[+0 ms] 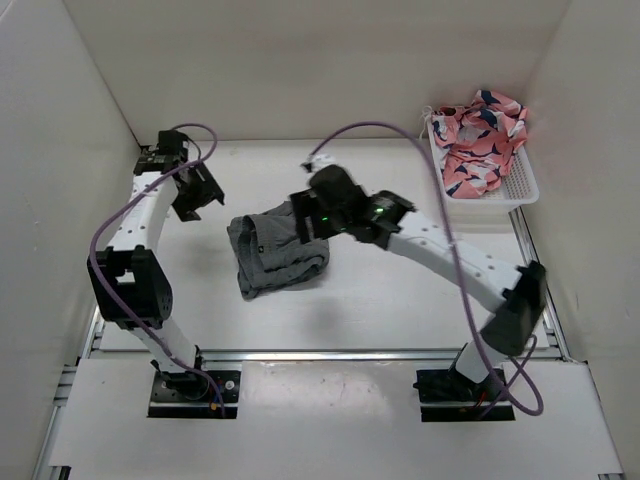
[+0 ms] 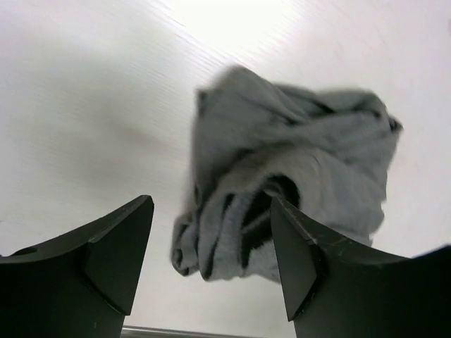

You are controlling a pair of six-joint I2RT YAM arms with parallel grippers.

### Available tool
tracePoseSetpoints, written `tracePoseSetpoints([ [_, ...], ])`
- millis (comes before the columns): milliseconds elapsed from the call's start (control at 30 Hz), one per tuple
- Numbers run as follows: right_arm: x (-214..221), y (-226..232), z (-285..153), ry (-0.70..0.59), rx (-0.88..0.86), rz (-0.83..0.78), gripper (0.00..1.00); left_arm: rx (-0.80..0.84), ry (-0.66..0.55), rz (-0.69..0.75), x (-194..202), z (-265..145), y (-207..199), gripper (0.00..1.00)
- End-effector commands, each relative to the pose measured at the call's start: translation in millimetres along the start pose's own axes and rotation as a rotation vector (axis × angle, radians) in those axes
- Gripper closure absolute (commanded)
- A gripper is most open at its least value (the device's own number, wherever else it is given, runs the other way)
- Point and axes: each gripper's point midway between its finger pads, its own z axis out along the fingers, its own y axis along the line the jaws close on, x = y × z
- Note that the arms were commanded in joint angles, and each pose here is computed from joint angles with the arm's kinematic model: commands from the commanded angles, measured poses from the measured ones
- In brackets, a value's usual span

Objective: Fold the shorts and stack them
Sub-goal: Fold the shorts

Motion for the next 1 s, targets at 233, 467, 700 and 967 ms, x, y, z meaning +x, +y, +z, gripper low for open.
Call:
tracePoseSetpoints([
  [233,79,-64,33,0.214,-0.129,0.410,0.03,0.055,0.154,0.309,87,8,-64,0.00],
  [467,99,-58,73,0.302,-0.261,0.559,0.00,0.074,0.286,0.302,111,60,-69,0.06],
  [700,100,-71,97,0.326,-0.291,0.599,0.02,0.090,0.263,0.301,105,57,-80,0.90],
  [967,99,-75,105,0.319,-0.215,0.478,0.13,0.110,0.205,0.234,71,23,-75,0.90],
])
